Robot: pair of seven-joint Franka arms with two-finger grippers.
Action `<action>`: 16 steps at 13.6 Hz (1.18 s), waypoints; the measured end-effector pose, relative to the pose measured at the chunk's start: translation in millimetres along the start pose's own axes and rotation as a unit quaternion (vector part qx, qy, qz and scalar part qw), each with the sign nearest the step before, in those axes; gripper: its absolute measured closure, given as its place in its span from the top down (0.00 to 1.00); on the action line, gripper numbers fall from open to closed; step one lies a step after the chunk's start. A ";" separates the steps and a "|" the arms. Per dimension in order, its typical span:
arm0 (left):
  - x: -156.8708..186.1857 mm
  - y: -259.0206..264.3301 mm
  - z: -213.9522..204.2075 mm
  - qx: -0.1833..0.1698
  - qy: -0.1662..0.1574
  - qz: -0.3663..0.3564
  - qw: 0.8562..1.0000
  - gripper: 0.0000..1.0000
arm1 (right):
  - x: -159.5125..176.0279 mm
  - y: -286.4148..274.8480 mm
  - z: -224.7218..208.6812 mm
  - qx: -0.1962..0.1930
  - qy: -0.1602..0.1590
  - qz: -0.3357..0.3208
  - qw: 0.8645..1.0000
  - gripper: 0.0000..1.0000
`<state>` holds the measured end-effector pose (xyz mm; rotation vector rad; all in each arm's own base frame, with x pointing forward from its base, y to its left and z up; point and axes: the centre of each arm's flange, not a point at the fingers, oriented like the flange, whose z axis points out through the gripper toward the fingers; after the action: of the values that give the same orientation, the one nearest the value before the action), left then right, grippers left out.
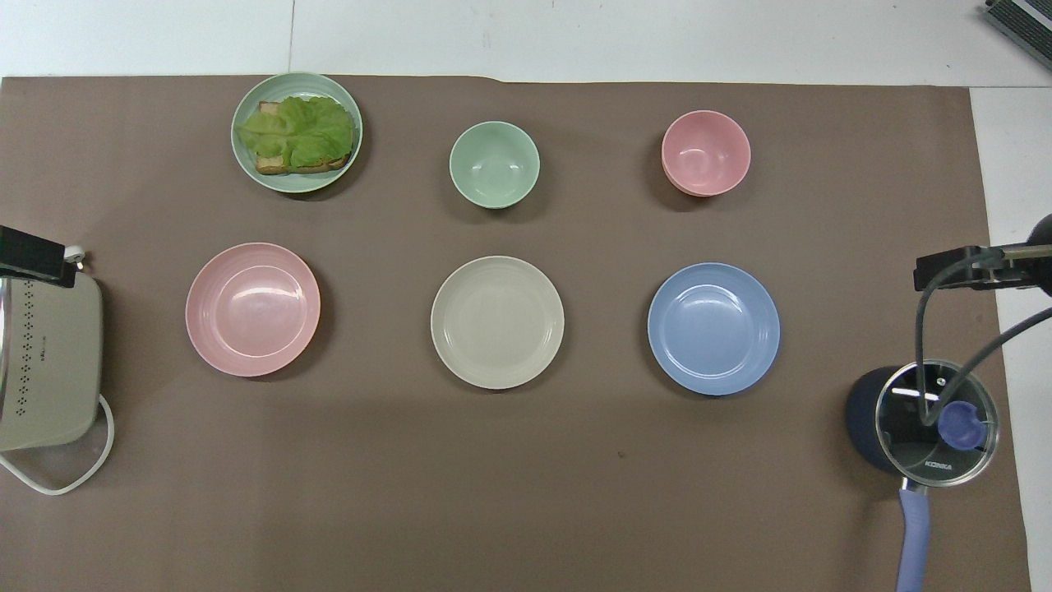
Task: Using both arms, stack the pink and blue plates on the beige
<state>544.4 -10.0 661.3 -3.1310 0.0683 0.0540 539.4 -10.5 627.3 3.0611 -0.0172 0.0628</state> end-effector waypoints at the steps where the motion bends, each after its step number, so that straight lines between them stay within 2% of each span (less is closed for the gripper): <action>1: 0.0 0.0 0.0 0.000 0.000 0.000 1.000 1.00 | 0.0 0.0 0.0 0.000 0.000 0.000 1.000 1.00; 16: -0.1 0.3 -0.2 0.000 0.000 0.000 1.000 1.00 | -0.3 4.3 0.3 0.000 -0.001 0.004 1.000 1.00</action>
<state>544.4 -10.3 661.5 -3.1310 0.0690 0.0532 539.1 -14.8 627.4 3.0614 -0.0291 0.0596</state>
